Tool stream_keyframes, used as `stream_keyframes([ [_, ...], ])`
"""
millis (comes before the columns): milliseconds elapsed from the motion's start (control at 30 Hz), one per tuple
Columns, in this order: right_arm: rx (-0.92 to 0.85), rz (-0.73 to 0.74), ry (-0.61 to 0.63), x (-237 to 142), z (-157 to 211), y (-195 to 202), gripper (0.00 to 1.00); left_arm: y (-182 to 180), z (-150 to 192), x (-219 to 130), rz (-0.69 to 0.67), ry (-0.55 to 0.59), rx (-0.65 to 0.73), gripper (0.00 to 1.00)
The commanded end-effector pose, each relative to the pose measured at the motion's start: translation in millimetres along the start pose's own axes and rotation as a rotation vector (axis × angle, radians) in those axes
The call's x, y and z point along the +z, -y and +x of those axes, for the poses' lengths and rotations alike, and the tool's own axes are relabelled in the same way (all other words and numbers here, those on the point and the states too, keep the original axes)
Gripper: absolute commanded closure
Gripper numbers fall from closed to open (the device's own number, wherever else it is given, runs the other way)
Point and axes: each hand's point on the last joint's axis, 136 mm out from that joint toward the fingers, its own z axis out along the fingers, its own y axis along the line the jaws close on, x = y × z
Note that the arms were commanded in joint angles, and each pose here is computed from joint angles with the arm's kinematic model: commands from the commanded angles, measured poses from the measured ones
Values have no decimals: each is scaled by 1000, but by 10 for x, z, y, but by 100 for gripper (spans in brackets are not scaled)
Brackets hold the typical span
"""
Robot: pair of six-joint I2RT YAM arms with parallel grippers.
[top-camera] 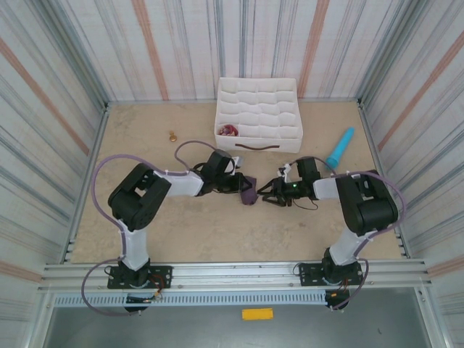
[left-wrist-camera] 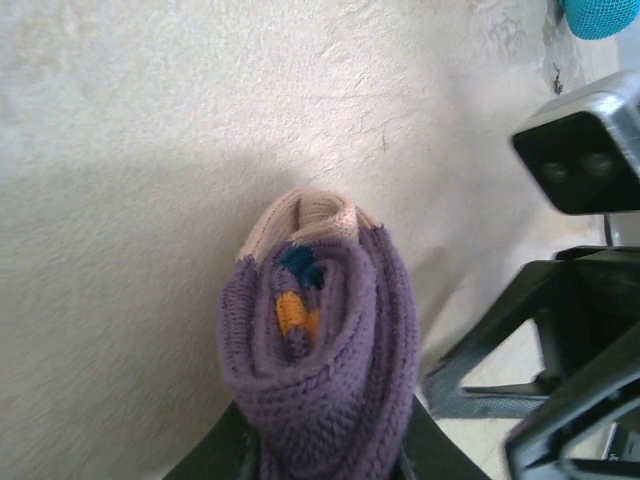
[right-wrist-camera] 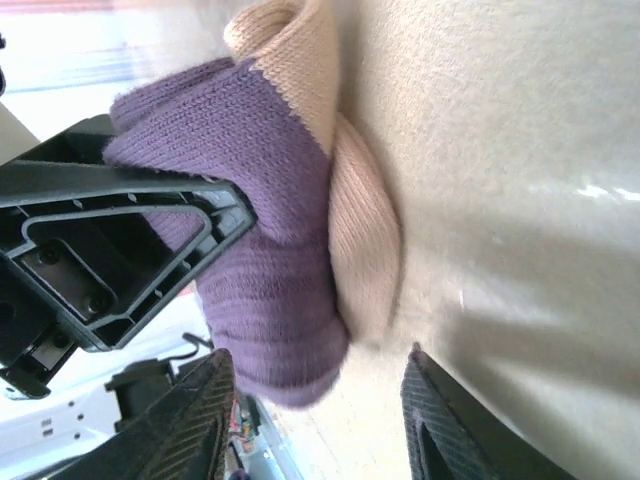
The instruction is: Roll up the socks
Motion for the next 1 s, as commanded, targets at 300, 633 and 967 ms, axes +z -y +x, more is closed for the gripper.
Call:
stream_keyframes([
  [300,-38,396,344,-1102,-732,-374,42,302,-322,-621,-28,93,332,100],
  [633,-115,804,476,-1886,-1552,-452,38,752,-436,-1199,34,229,602,100],
  [967,-51,811,376,-1646,-2174,-152,48,1000,-311,-1643,98,337,776,100],
])
